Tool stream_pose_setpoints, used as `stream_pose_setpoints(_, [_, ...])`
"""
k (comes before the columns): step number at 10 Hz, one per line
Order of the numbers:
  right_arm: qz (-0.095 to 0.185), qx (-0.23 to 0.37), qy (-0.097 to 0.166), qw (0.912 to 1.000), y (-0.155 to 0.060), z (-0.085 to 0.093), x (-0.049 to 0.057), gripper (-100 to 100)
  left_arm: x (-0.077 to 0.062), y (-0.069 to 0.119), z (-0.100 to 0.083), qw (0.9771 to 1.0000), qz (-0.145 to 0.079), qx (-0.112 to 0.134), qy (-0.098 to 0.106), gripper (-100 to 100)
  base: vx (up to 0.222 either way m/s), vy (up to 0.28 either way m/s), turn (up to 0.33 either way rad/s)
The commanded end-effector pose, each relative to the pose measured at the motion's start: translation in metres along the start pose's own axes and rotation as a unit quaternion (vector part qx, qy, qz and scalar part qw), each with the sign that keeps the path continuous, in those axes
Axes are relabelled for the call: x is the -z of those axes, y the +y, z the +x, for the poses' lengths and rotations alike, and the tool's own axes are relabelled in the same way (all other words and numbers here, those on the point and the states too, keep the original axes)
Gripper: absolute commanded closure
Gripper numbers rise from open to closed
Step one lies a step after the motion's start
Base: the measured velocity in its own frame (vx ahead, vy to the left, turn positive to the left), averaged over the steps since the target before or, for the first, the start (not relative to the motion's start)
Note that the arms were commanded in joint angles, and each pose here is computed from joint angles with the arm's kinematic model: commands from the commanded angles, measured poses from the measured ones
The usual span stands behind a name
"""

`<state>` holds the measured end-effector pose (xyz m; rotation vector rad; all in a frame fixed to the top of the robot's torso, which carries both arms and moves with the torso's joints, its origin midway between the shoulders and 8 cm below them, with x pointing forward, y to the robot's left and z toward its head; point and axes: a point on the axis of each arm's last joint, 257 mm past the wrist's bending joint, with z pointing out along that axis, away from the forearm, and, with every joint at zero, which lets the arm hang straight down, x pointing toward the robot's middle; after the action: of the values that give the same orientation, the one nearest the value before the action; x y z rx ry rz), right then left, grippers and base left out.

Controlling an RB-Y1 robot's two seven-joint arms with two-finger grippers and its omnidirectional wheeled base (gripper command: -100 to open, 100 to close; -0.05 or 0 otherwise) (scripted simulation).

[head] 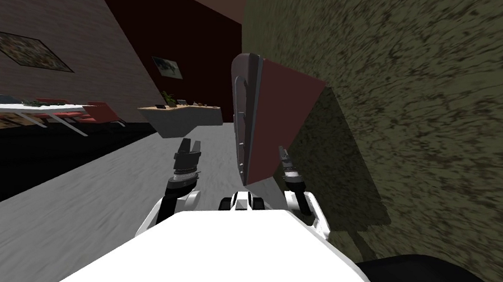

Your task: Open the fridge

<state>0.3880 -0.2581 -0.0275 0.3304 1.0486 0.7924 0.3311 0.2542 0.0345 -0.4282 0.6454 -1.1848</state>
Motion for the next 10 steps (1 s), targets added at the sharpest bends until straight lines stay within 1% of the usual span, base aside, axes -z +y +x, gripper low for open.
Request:
stream_pose_setpoints(1, [0.013, 0.057, 0.015, 0.9982, -0.015, 0.008, -0.001, -100, 0.0, 0.0, 0.0, 1.0, 0.0, 0.0, 0.0, 0, 0.001, 0.065, 0.004])
stream_pose_setpoints(2, [0.013, 0.061, 0.016, 0.9979, -0.015, 0.008, -0.001, -100, 0.0, 0.0, 0.0, 1.0, 0.0, 0.0, 0.0, 0, -0.002, 0.062, -0.001])
stream_pose_setpoints(3, [0.022, 0.094, 0.024, 0.995, -0.026, 0.011, -0.003, -100, 0.0, 0.0, 0.0, 1.0, 0.0, 0.0, 0.0, 0, 0.005, 0.079, 0.002])
stream_pose_setpoints(4, [0.021, 0.099, 0.025, 0.9946, -0.026, 0.012, -0.003, -100, 0.0, 0.0, 0.0, 1.0, 0.0, 0.0, 0.0, 0, -0.006, 0.071, -0.002])
stream_pose_setpoints(5, [0.03, 0.132, 0.033, 0.9902, -0.036, 0.015, -0.004, -100, 0.0, 0.0, 0.0, 1.0, 0.0, 0.0, 0.0, 0, -0.007, 0.085, 0.003])
stream_pose_setpoints(6, [0.03, 0.137, 0.035, 0.9896, -0.036, 0.015, -0.004, -100, 0.0, 0.0, 0.0, 1.0, 0.0, 0.0, 0.0, 0, -0.002, 0.07, -0.002])
stream_pose_setpoints(7, [0.038, 0.17, 0.042, 0.9839, -0.047, 0.018, -0.005, -100, 0.0, 0.0, 0.0, 1.0, 0.0, 0.0, 0.0, 0, -0.009, 0.075, 0.001])
stream_pose_setpoints(8, [0.038, 0.174, 0.044, 0.983, -0.047, 0.019, -0.005, -100, 0.0, 0.0, 0.0, 1.0, 0.0, 0.0, 0.0, 0, -0.007, 0.068, -0.001])
stream_pose_setpoints(9, [0.046, 0.207, 0.051, 0.9758, -0.058, 0.021, -0.007, -100, 0.0, 0.0, 0.0, 1.0, 0.0, 0.0, 0.0, 0, 0.002, 0.088, -0.001])
stream_pose_setpoints(10, [0.046, 0.212, 0.053, 0.9748, -0.058, 0.021, -0.007, -100, 0.0, 0.0, 0.0, 1.0, 0.0, 0.0, 0.0, 0, 0.001, 0.077, -0.004])
